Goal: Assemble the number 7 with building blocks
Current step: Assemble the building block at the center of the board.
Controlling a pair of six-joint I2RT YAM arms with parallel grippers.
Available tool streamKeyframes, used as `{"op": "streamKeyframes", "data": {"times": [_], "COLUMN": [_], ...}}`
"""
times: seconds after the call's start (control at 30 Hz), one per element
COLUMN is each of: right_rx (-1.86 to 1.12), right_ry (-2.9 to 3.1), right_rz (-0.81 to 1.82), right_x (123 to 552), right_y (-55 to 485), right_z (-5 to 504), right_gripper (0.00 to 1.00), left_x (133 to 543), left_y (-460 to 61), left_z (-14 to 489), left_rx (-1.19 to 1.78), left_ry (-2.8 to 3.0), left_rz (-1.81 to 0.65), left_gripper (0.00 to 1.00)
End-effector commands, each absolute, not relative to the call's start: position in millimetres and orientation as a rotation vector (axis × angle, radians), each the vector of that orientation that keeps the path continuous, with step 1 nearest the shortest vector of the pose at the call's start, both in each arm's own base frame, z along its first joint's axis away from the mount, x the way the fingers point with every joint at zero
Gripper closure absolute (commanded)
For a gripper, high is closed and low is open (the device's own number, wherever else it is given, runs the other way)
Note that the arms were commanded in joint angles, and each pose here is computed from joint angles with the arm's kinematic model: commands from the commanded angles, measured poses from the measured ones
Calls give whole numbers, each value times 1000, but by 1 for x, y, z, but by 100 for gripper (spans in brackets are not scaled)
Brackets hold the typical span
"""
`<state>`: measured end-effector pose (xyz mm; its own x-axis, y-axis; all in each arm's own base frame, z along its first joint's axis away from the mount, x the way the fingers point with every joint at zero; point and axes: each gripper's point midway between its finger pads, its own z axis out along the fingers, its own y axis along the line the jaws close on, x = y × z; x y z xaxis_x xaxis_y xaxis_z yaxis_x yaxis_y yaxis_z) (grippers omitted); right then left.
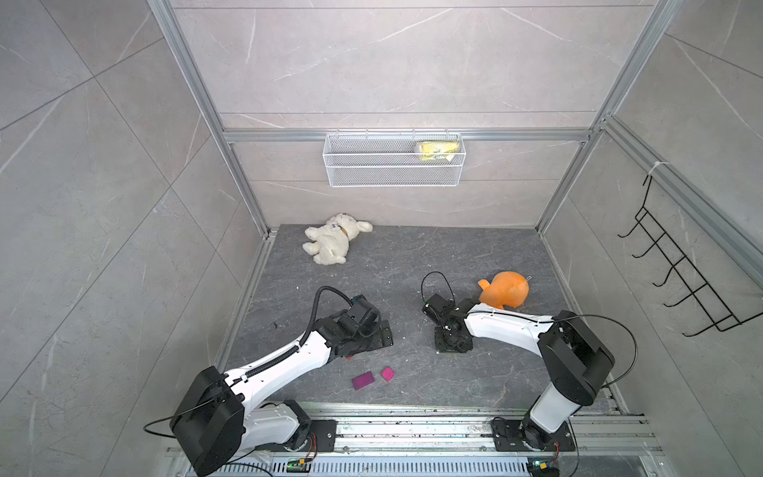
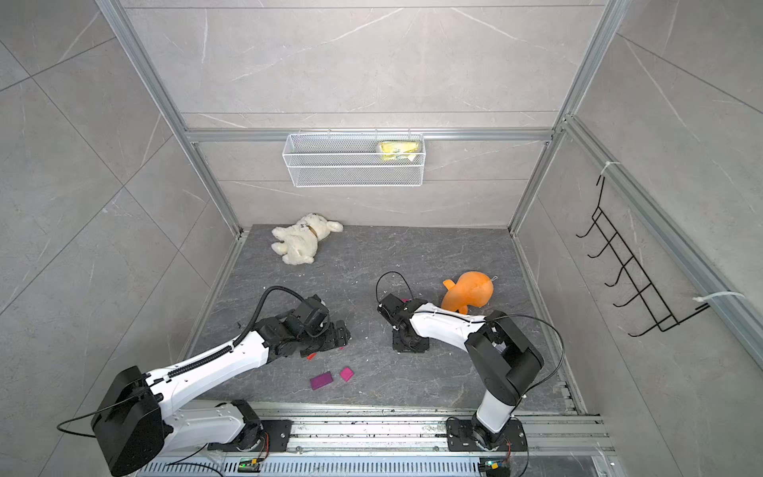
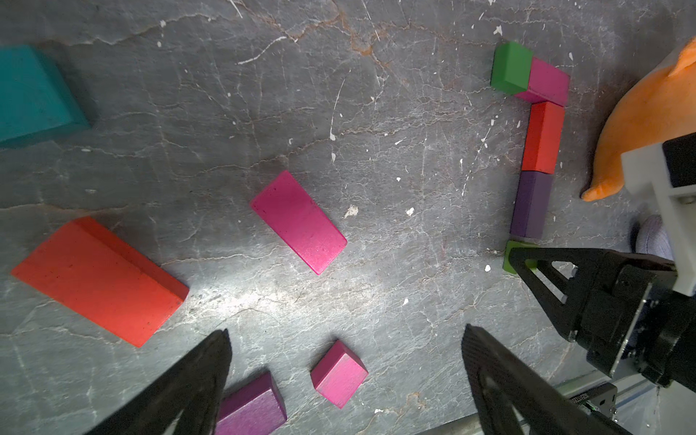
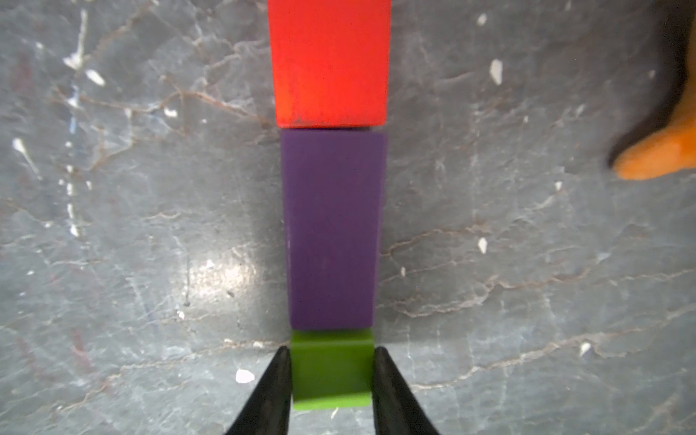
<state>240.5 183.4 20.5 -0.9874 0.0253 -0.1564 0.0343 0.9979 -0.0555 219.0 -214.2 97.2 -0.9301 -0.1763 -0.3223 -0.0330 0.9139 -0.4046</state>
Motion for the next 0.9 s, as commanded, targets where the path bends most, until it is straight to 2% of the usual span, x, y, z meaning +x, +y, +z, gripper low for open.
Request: {"op": "streamKeyframes", "data": {"times": [0.0,0.87], "right_rx": [87,94], "right_ry": [2982,2987], "right_rz": [-109,-110], "right_x": [246,247], "right_y": [181,182], "right_z": [12,10], "right_gripper": [64,65], "left_x": [220,219], "left_y": [-215,-213], "left_z": [102,101], "left_rx": [-128,-133], "left_ry": [2698,2697], "left_rz": [-571,-569], "left_gripper": [0,0]}}
